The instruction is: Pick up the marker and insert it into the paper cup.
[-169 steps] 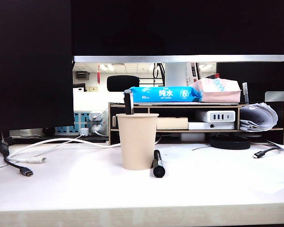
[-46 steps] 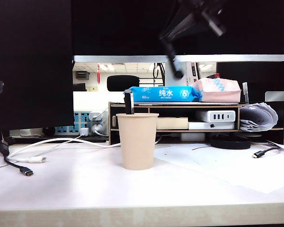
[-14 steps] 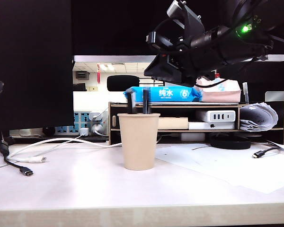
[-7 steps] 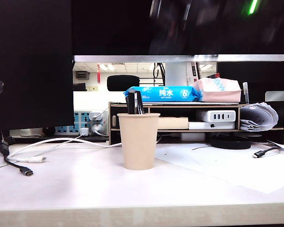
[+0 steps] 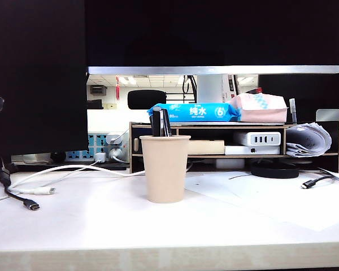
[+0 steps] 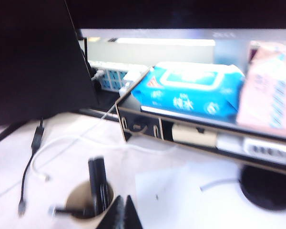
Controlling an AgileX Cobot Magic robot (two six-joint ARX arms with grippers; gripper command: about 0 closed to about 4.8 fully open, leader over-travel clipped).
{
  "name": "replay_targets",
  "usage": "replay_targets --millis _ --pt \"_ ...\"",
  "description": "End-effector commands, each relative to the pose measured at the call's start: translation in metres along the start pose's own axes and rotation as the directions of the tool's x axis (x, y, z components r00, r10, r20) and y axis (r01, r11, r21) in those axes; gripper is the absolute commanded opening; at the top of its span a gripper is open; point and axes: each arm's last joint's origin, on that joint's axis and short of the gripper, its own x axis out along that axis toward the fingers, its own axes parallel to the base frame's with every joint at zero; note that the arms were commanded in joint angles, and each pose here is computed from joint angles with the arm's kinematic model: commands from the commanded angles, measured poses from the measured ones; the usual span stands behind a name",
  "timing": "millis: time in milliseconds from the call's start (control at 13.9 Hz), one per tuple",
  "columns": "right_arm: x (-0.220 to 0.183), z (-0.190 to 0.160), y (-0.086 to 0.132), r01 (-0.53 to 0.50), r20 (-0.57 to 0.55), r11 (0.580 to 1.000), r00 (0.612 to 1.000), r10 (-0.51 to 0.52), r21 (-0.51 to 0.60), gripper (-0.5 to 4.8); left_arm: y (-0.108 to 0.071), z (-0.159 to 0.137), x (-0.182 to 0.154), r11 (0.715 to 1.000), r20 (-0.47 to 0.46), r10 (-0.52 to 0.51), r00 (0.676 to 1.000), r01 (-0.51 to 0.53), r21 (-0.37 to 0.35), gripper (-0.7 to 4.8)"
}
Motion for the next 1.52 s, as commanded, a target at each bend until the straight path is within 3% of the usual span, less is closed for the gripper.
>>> replay_targets --millis 72,289,433,577,866,1154,1515 --pt "-0.060 0.008 0.002 -0.012 0.134 1.000 0.991 0.013 -0.008 -0.05 0.000 -0.001 0.000 1.000 -0.009 0.001 1.000 -0.001 0.004 -0.05" --pt "-0.109 0.012 0.004 -0.031 0.325 0.999 0.945 0.038 -0.028 -0.05 0.000 -0.001 0.000 1.000 -0.009 0.001 1.000 -0.001 0.004 -0.05" --pt "-0.142 0.003 0.004 0.022 0.399 0.986 0.916 0.046 -0.163 -0.05 0.000 -0.001 0.000 1.000 -0.009 0.001 1.000 -0.001 0.004 -0.05" --pt "-0.156 -0.014 0.000 0.112 0.340 0.969 0.940 -0.031 -0.221 -0.05 0.000 -0.001 0.000 1.000 -0.009 0.001 1.000 -0.001 0.004 -0.05" --pt "-0.151 -0.026 -0.005 0.302 0.249 0.931 0.936 -0.249 -0.204 -0.05 0.000 -0.001 0.000 1.000 -0.008 0.001 1.000 -0.001 0.004 -0.05" --pt "-0.134 -0.045 -0.014 0.506 0.174 0.845 0.860 -0.479 -0.174 -0.05 0.000 -0.001 0.000 1.000 -0.008 0.001 1.000 -0.001 0.004 -0.05" --pt "-0.113 -0.074 -0.037 0.704 0.099 0.709 0.709 -0.698 -0.042 -0.05 0.000 -0.001 0.000 1.000 -0.008 0.001 1.000 -0.001 0.004 -0.05"
